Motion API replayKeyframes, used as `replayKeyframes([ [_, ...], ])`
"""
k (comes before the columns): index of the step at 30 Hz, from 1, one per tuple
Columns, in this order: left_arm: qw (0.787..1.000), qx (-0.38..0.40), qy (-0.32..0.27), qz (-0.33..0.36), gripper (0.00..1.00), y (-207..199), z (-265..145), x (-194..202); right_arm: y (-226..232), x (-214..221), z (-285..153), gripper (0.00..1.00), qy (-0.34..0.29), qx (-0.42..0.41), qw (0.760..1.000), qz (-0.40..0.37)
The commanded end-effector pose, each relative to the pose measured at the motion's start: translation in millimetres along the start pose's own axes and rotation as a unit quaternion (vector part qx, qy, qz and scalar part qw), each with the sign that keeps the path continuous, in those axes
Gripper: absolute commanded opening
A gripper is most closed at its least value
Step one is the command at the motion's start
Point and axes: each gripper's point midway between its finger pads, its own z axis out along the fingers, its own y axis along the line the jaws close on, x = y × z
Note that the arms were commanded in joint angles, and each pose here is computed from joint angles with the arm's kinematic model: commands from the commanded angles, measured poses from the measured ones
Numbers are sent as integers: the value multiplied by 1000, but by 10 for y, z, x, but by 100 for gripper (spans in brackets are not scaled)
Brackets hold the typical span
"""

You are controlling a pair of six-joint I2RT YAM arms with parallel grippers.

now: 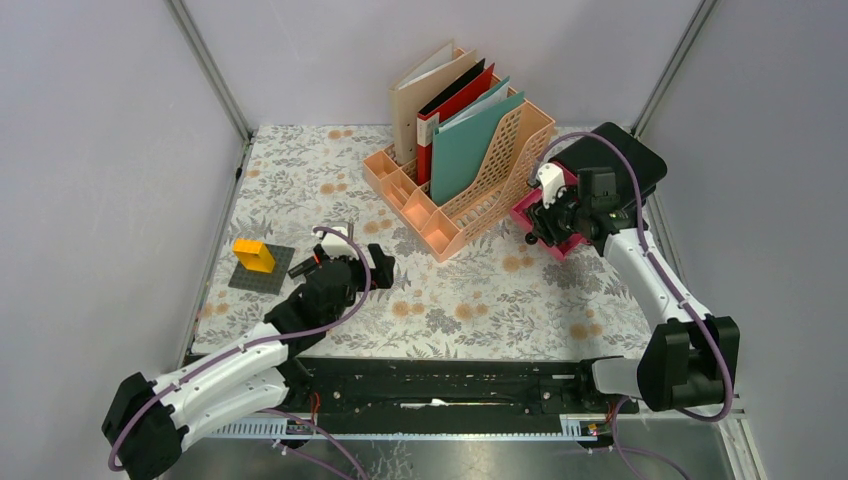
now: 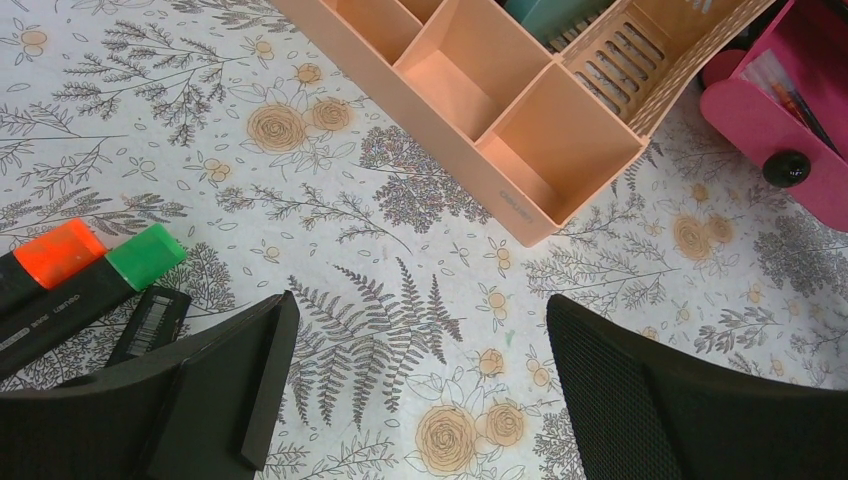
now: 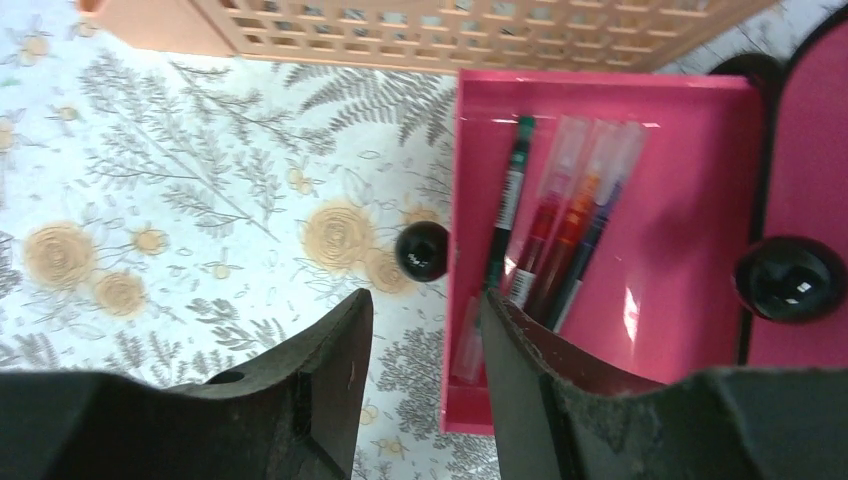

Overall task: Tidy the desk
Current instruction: Place the stationery in the drawer, then close the drawer in the storage box.

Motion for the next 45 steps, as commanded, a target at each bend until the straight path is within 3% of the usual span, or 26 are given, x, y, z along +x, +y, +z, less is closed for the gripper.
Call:
replayKeyframes([
  [1, 1000, -4, -24, -6, 99, -42, 22, -204, 235, -255, -125, 51, -54, -67, 996, -26],
  [23, 999, 19, -10, -25, 99, -150, 88, -98, 522, -229, -137, 48, -76, -141, 986, -49],
  [28, 999, 24, -9, -27, 99, -172, 98, -85, 541, -151, -68, 41, -60, -142, 986, -58],
  [30, 999, 26, -8, -28, 99, -183, 104, -86, 575, -97, -8, 30, -41, -142, 987, -71],
  [33, 999, 28, -7, -28, 99, -189, 105, -80, 618, -9, 118, 22, 0, -133, 986, -99],
  [40, 999, 30, -8, -29, 99, -189, 94, -87, 716, 220, 460, 14, 110, -84, 973, -187],
  [45, 999, 32, -9, -26, 99, -192, 87, -90, 557, 558, 664, 11, 220, -20, 946, -238],
])
